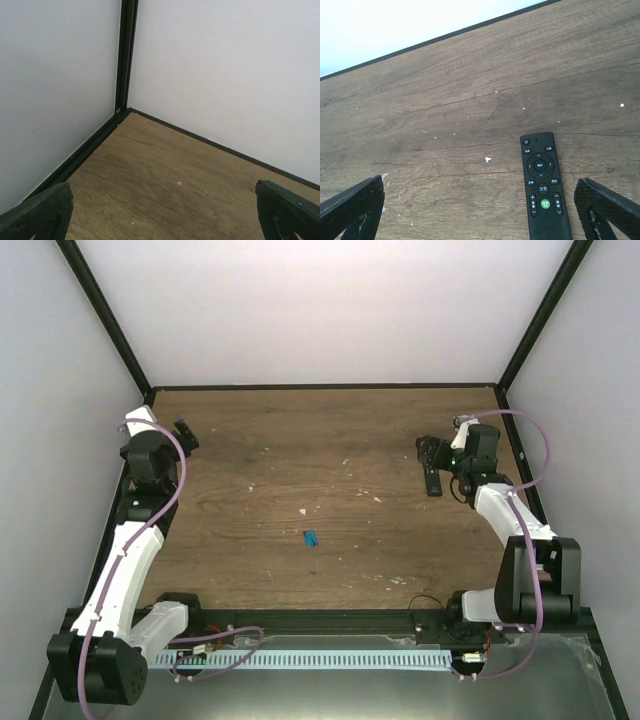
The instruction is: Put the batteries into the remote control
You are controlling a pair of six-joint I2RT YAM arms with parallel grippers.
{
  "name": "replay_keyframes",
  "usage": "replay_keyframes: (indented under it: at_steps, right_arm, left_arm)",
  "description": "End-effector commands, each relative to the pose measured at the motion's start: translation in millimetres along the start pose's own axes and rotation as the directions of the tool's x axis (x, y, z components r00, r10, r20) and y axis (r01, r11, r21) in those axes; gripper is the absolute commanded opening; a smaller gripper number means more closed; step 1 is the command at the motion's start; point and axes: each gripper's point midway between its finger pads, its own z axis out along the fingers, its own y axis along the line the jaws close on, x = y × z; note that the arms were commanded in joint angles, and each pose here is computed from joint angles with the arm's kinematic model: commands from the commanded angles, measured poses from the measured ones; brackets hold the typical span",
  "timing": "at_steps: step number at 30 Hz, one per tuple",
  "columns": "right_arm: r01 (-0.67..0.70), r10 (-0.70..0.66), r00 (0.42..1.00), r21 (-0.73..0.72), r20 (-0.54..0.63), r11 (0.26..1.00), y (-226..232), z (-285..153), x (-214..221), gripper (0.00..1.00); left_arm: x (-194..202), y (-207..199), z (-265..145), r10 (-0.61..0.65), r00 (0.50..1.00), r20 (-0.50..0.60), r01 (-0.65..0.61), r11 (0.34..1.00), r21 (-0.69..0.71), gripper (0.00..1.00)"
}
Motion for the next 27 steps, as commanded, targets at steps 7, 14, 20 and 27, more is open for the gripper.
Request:
replay_keyframes:
  at_steps: [7,14,20,27]
  right_arm:
    - [-0.014,0.012,0.999,0.072,0.03,0.997,-11,-5,-6,1.0]
    - [-0.031,0.031,1.0,0.111,0.004,0.993,-20,-3,3,1.0]
    - [-0.046,0.046,0.999,0.194,0.004,0.98,-33,-5,1,1.0]
    - [-0.05,0.08,0.985,0.195,-0.153,0.98,-36,17,23,1.0]
  left_arm:
    - [-4,27,-5,-0.096,0.995,0.038,0.1,0.986,-0.135,1.0]
    - [-11,46,-10,-0.114,0.983,0.147,0.142,0.97,-0.197,1.0]
    - [2,38,-3,-0.025,0.994,0.103,0.041,0.987,-0.157,1.0]
    - [19,4,2,0.116,0.993,0.036,-0.117,0.992,0.038,1.0]
